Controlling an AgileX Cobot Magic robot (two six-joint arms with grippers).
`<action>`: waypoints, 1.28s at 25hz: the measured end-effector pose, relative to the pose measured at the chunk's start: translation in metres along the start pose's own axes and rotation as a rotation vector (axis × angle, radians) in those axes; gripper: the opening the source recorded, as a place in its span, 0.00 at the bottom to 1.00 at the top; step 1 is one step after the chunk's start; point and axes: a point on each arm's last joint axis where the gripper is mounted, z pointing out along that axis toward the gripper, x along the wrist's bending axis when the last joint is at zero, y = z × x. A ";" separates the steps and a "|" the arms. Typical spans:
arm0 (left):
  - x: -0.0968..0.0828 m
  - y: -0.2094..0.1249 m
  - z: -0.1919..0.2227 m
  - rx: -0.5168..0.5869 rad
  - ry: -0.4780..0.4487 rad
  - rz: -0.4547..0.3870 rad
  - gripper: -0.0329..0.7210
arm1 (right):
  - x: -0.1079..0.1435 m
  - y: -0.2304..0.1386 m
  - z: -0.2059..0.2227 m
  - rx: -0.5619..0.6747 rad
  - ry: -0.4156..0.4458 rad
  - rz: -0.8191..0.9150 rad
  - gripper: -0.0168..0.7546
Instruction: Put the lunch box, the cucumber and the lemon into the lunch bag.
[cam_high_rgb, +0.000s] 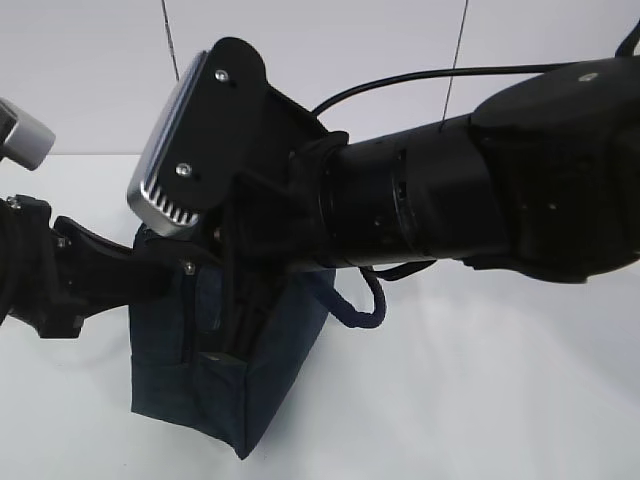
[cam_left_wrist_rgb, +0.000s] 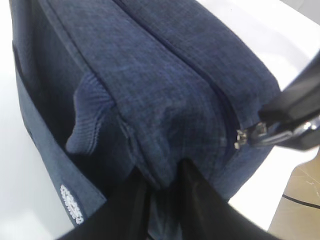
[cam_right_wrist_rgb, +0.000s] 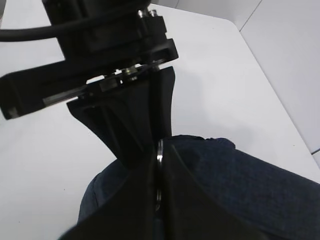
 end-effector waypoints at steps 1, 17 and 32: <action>0.000 0.000 0.000 0.000 0.000 0.000 0.21 | 0.000 0.000 0.000 -0.001 0.002 0.000 0.03; 0.000 0.000 -0.003 0.015 0.018 0.026 0.04 | 0.001 0.000 0.000 -0.004 0.006 0.000 0.03; -0.002 -0.001 -0.003 0.020 0.006 0.021 0.04 | -0.004 0.003 -0.004 -0.004 -0.042 0.040 0.03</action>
